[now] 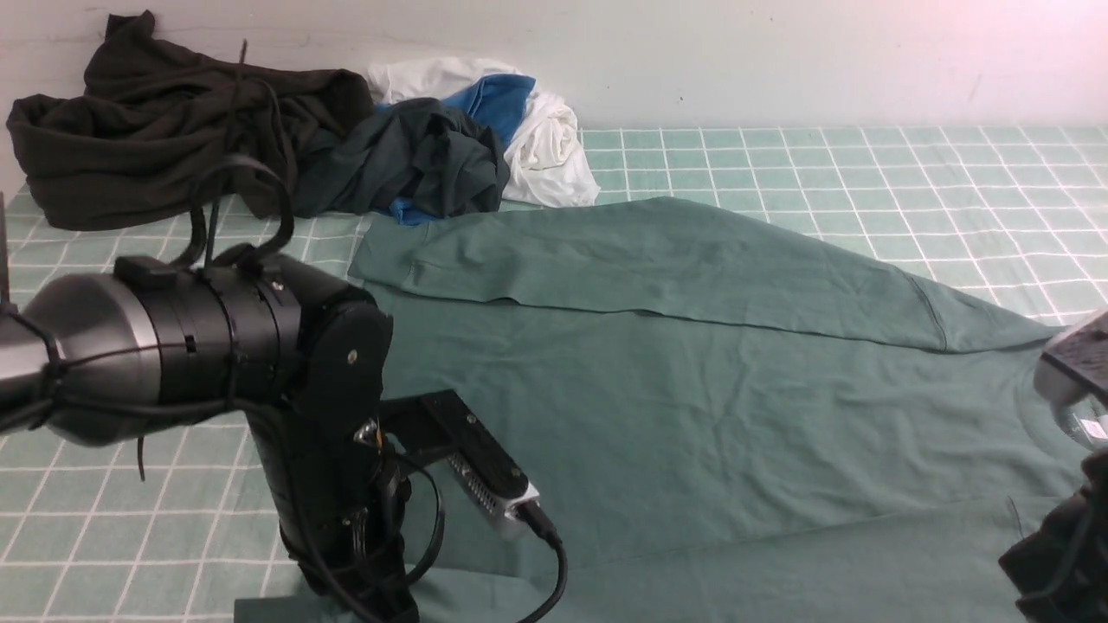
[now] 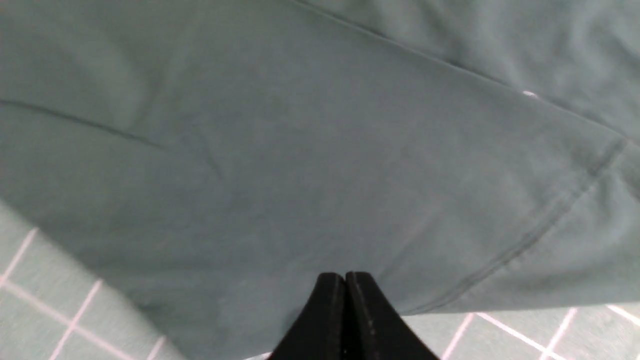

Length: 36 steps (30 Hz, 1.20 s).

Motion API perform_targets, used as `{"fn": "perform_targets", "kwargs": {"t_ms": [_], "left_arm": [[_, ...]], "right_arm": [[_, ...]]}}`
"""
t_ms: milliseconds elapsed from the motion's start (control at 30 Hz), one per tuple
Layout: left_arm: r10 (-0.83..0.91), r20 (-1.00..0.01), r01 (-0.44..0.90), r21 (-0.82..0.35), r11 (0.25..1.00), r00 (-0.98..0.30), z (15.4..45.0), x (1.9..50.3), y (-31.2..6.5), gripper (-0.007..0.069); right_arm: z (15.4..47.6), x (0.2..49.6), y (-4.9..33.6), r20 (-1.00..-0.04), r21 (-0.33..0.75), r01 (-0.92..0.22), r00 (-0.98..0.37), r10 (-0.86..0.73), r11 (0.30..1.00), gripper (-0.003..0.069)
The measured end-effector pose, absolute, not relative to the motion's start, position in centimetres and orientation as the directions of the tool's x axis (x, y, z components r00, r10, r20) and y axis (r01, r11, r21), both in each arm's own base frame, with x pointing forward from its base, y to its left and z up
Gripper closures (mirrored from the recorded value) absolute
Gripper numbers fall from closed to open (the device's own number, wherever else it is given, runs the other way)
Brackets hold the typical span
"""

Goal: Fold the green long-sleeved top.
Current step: Use the left arm to drag and place the cuff at the centered position on the left edge of the fabric

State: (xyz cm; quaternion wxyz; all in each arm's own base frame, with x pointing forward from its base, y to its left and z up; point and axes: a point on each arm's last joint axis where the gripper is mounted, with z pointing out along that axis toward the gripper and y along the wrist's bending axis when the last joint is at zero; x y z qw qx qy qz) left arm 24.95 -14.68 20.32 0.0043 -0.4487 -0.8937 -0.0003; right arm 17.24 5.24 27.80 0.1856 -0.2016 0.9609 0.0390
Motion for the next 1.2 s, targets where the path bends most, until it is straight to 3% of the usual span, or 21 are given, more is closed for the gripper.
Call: {"fn": "perform_targets", "kwargs": {"t_ms": [167,333,533,733,967,1133,1200], "left_arm": [[0.806,0.008,0.806,0.014,0.592,-0.592,23.1,26.0,-15.1,0.0626],[0.806,-0.001,0.806,0.018,0.592,-0.592,23.8,26.2,-15.3,0.0626],[0.804,-0.002,0.804,0.012,0.594,-0.594,23.8,26.2,-15.3,0.0628],[0.802,-0.007,0.802,0.003,0.598,-0.597,23.8,26.2,-15.4,0.0628],[0.802,-0.013,0.802,0.005,0.598,-0.597,23.8,26.2,-15.4,0.0628],[0.802,-0.013,0.802,0.005,0.598,-0.597,23.8,26.2,-15.4,0.0628],[0.802,-0.013,0.802,0.005,0.598,-0.597,23.8,26.2,-15.4,0.0628]], "right_arm": [[26.5,19.4,2.7,-0.340,-0.054,-0.168,-0.924,-0.176,0.984,0.0667],[25.1,21.0,1.1,-0.309,-0.069,-0.052,-0.948,-0.070,0.996,0.0610],[21.5,24.9,-0.7,-0.342,-0.058,0.076,-0.938,0.051,0.995,0.0390],[17.9,27.5,-0.7,-0.354,-0.042,0.082,-0.933,0.062,0.996,0.0281],[14.8,28.6,-0.7,-0.287,-0.057,0.065,-0.957,0.046,0.996,0.0309],[14.7,28.7,-0.7,-0.293,-0.053,0.067,-0.955,0.048,0.996,0.0419],[14.7,28.8,-0.7,-0.292,-0.056,0.064,-0.955,0.045,0.996,0.0518]]}}
